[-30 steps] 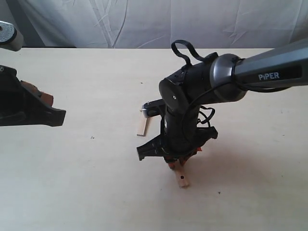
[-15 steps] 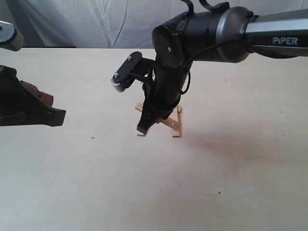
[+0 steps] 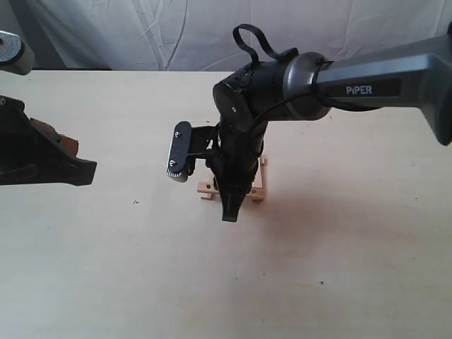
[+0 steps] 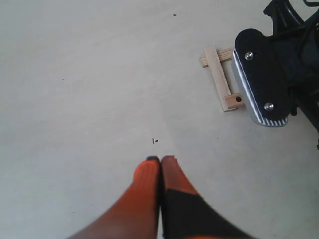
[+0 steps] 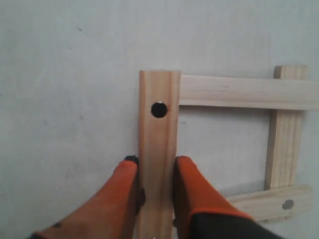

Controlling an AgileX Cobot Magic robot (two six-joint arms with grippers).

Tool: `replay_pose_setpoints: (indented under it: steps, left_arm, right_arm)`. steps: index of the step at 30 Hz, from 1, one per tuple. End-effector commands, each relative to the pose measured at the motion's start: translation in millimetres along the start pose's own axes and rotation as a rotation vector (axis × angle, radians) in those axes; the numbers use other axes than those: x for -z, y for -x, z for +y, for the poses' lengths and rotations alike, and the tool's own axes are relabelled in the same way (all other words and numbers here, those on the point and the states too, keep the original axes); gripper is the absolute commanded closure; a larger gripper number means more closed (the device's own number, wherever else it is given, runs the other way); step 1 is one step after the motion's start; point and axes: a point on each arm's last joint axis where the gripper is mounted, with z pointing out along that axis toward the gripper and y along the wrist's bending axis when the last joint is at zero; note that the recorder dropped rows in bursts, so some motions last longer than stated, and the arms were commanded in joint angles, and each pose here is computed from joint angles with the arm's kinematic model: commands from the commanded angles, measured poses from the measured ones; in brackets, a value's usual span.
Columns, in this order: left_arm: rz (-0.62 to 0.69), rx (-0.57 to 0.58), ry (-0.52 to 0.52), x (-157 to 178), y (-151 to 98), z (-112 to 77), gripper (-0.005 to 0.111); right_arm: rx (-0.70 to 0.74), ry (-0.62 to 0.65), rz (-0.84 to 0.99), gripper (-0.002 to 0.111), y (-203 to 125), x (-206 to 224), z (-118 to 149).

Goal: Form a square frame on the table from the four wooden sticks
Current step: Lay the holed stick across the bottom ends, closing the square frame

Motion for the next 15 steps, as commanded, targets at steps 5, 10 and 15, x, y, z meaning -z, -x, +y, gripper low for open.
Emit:
replay_pose_setpoints:
  steps: [5,10,15]
  left_arm:
    - [-0.013,0.007,-0.01,1.1,0.4,-0.8,0.107]
    - [-0.013,0.007,-0.01,1.1,0.4,-0.8,0.107]
    - [-0.013,0.007,-0.01,1.1,0.4,-0.8,0.107]
  right_arm:
    - [0.025,-0.041,-0.018,0.109,1.1,-4.4,-5.6]
    - [0.024,-0.059,-0.026,0.101,1.8,-4.3,-7.1]
    - [0.03,-0.061,-0.018,0.074,1.2,-4.3,-7.3]
